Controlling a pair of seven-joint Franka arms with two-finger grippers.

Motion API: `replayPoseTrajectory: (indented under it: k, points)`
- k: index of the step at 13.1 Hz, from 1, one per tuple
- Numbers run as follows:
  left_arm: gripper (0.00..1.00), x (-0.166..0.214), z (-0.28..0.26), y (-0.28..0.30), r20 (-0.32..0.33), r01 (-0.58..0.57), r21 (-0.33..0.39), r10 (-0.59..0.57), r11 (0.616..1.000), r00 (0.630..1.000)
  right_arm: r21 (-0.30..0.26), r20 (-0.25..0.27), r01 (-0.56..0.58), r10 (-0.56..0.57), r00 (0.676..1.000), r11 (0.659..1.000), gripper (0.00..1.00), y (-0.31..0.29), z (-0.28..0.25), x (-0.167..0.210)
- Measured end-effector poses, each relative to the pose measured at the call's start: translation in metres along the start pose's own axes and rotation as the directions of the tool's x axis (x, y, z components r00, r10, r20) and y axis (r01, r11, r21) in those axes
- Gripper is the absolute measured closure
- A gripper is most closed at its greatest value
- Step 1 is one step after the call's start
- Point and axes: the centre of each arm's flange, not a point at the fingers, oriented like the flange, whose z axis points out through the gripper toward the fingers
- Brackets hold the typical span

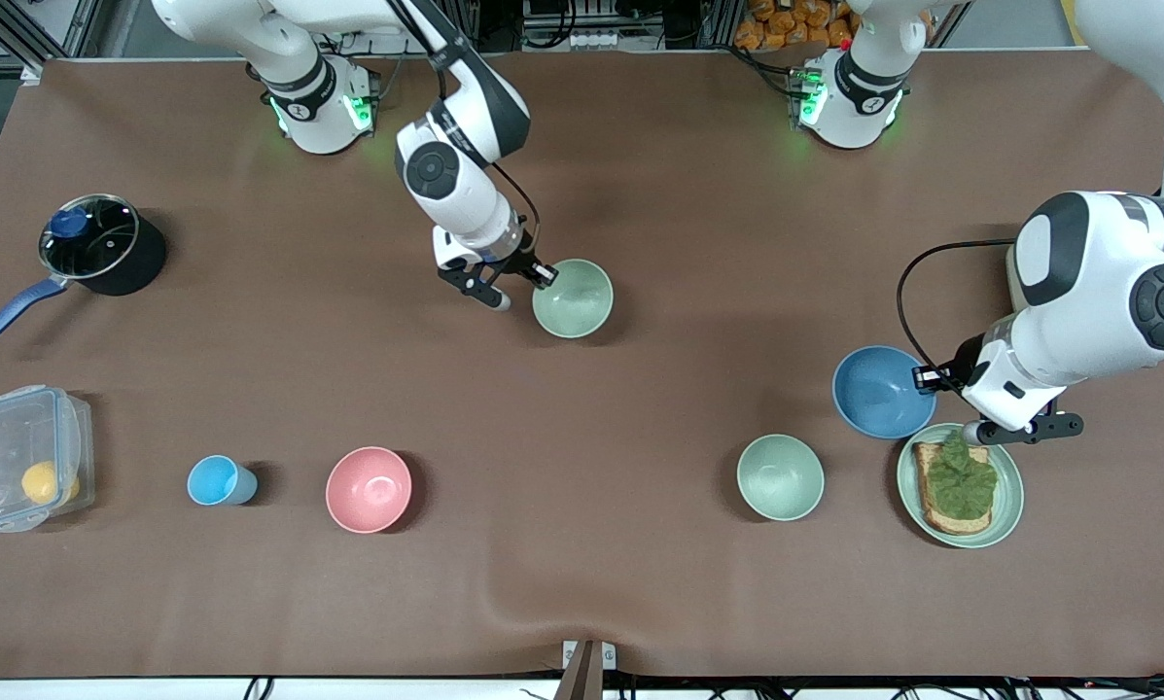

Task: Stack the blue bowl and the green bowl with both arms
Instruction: 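Slide the green bowl with the right gripper toward the table middle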

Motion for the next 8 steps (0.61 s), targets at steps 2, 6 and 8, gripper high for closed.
replayPoseTrajectory:
  k: [2, 6, 8]
  points:
    - [0.95, 0.0, 0.0, 0.0, 0.0, 0.0, 0.0, 0.0, 1.0, 1.0, 0.01, -0.016, -0.02, 0.02, 1.0, 1.0, 0.96, -0.001, 0.016, -0.009]
    - [0.95, 0.0, 0.0, 0.0, 0.0, 0.0, 0.0, 0.0, 1.0, 1.0, 0.014, -0.022, -0.034, 0.034, 0.999, 0.999, 0.93, -0.004, 0.02, -0.013]
    - [0.95, 0.0, 0.0, 0.0, 0.001, 0.0, 0.0, 0.0, 1.0, 1.0, 0.022, -0.022, -0.058, 0.058, 0.998, 0.998, 0.92, -0.009, 0.019, -0.013]
